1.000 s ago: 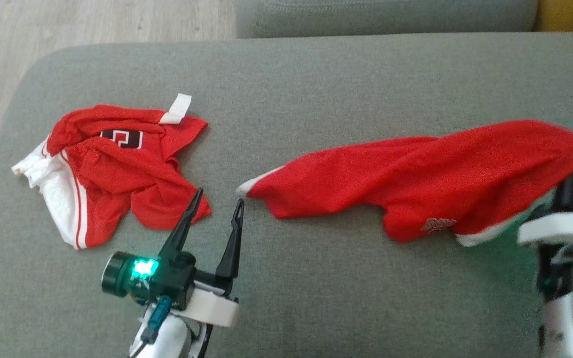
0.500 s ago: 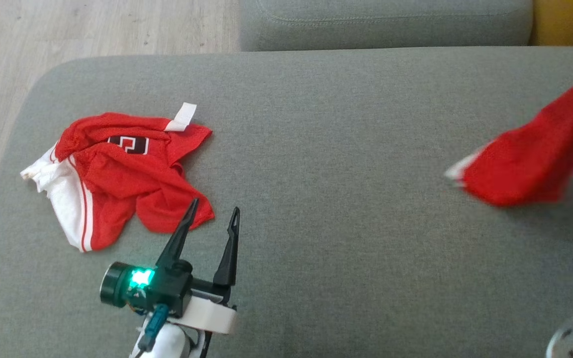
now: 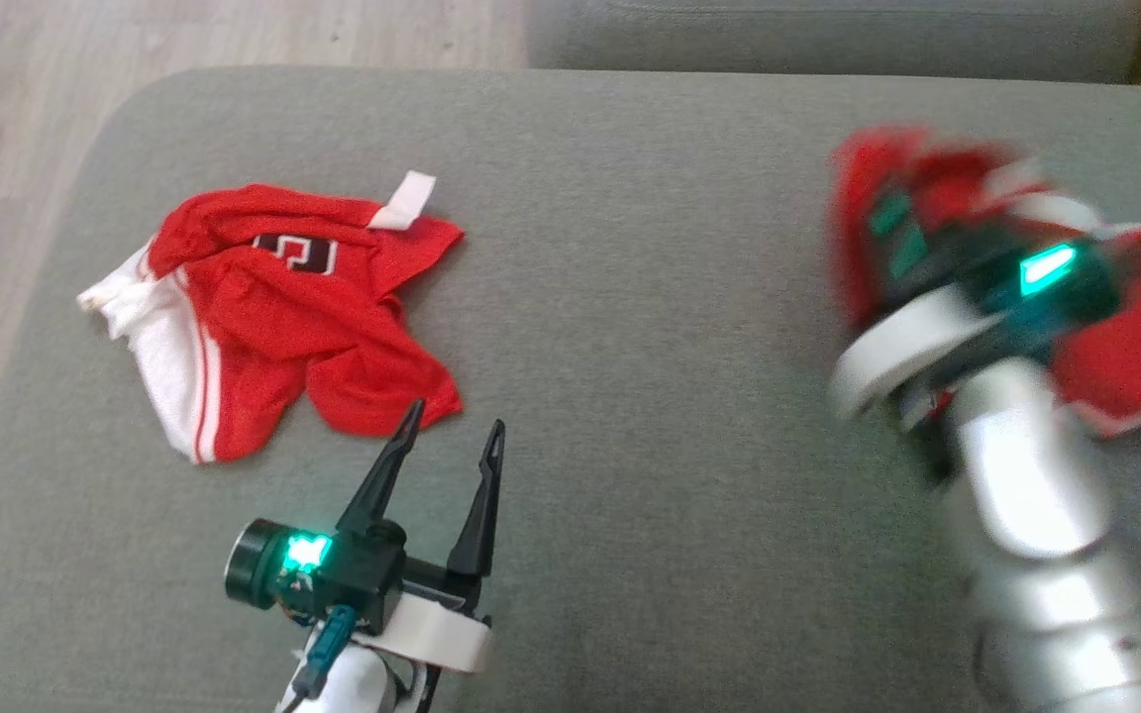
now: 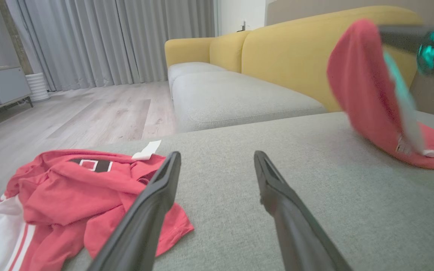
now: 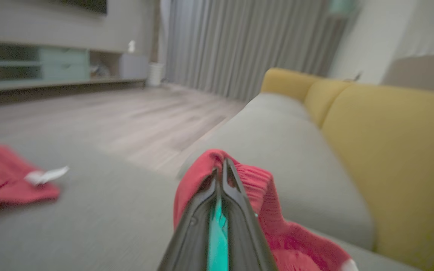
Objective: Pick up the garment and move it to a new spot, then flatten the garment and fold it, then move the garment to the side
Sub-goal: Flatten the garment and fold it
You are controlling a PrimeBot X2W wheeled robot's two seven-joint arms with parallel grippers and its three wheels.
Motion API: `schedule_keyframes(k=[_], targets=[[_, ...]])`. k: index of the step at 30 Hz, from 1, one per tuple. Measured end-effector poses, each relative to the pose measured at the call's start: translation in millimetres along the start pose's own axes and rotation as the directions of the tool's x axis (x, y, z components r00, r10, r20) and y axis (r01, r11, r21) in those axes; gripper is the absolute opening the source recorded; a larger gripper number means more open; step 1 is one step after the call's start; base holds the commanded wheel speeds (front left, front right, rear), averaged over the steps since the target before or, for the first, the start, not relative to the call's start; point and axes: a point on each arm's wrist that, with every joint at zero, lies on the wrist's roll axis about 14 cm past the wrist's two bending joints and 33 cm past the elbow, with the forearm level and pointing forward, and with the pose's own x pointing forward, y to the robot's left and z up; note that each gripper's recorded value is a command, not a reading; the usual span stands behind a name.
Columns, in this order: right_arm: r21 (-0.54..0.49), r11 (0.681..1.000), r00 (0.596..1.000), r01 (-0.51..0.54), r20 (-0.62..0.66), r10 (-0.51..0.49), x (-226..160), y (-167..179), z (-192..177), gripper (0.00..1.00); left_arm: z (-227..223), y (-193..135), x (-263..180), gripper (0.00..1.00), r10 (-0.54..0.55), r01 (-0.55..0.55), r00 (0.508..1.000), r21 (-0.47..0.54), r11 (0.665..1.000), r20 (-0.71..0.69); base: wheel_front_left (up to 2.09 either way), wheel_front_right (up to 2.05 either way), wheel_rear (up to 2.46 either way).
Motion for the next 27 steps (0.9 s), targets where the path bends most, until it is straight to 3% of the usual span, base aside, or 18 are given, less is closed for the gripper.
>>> schedule_keyframes(k=[3, 4, 5, 10, 16, 22, 27], targets=[[0.005, 0.977, 0.963, -0.212, -0.167, 0.21, -19, 77, -60, 0.0, -5, 5, -4, 1.0, 0.013, -0.013, 1.0, -0.002, 1.0, -0.017, 0.0, 0.0, 0.0], [0.007, 0.964, 0.943, -0.264, -0.21, 0.26, -26, 95, -74, 0.66, -6, 7, -5, 1.0, 0.02, -0.02, 1.0, -0.002, 1.0, -0.022, 0.0, 0.0, 0.0], [0.002, 0.952, 0.924, -0.307, -0.237, 0.299, -32, 108, -84, 1.0, -8, 8, -7, 1.0, 0.023, -0.023, 0.999, 0.0, 1.0, -0.027, 0.0, 0.0, 0.0], [0.077, 0.92, 0.887, -0.384, -0.246, 0.391, -43, 142, -90, 1.0, -6, 15, -14, 1.0, 0.048, -0.048, 0.999, 0.008, 0.999, -0.025, 0.0, 0.0, 0.0], [0.104, 0.933, 0.896, -0.344, -0.26, 0.359, -50, 131, -92, 1.0, -2, 10, -11, 1.0, 0.032, -0.032, 0.999, 0.009, 0.999, -0.009, 0.0, 0.0, 0.0], [0.133, 0.981, 0.966, -0.143, -0.195, 0.167, -46, 68, -73, 1.0, 8, -3, -1, 1.0, -0.012, 0.011, 1.0, 0.013, 1.0, 0.023, 0.0, 0.0, 0.0], [0.197, 0.977, 0.988, 0.078, -0.146, -0.049, -67, 6, -65, 1.0, 15, -17, 8, 1.0, -0.06, 0.059, 0.997, 0.014, 0.998, 0.045, 0.0, 0.0, 0.0]])
